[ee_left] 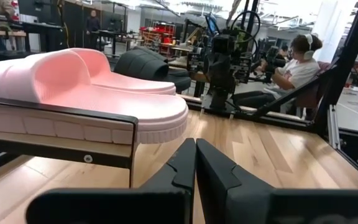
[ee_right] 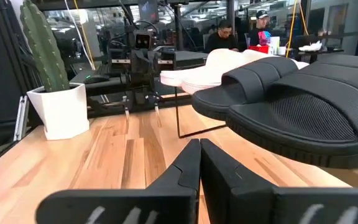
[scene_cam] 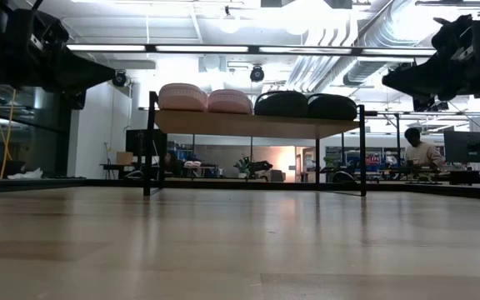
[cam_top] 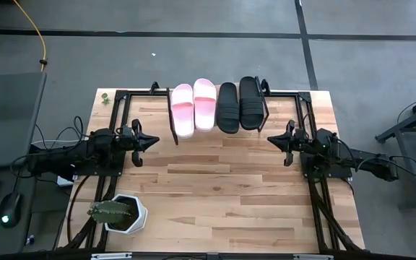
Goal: Pick and place slides into the shelf
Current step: Return to Home Position
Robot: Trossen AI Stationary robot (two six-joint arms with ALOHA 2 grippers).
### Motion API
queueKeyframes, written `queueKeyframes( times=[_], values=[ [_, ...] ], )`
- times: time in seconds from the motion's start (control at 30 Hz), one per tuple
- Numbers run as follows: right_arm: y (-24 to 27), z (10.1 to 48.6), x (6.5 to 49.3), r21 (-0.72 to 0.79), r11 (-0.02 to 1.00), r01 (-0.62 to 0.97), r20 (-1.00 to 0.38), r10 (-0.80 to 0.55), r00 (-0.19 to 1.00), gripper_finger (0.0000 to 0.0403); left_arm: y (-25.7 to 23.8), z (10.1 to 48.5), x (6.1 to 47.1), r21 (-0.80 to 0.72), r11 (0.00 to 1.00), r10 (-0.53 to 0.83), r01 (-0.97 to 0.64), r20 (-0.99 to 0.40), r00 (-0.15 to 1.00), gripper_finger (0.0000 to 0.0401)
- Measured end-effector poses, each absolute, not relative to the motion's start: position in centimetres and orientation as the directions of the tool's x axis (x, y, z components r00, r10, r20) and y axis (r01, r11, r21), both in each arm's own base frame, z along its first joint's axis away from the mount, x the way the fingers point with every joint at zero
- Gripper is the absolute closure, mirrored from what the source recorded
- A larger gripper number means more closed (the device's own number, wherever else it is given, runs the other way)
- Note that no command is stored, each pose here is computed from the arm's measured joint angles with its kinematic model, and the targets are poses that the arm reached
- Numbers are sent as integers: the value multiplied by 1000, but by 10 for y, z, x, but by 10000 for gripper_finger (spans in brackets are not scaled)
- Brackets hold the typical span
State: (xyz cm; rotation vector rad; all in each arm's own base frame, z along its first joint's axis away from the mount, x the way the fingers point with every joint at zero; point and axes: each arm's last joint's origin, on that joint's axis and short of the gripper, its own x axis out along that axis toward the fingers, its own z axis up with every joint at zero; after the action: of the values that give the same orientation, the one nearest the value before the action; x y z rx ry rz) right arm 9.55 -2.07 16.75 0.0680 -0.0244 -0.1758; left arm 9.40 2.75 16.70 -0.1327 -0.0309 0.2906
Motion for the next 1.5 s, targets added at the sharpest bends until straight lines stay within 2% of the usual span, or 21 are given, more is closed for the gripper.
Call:
queueKeyframes(
  times=[0.37,0.63,0.77,0.87,1.5],
  values=[
    [-22,167,95,137,969,208,16,-212,977,403,27,167,94,-135,950,285,-281,10,958,398],
    [-22,167,95,104,972,209,15,-212,977,403,27,167,94,-135,950,285,-281,10,958,398],
    [-22,167,95,256,946,201,15,-212,977,403,27,167,94,-135,950,285,-281,10,958,398],
    [-22,167,95,303,932,198,15,-212,977,403,27,167,94,-135,950,285,-281,10,958,398],
    [-22,167,95,301,933,198,13,-212,977,402,27,167,94,-135,950,285,-281,10,958,398]
  ],
)
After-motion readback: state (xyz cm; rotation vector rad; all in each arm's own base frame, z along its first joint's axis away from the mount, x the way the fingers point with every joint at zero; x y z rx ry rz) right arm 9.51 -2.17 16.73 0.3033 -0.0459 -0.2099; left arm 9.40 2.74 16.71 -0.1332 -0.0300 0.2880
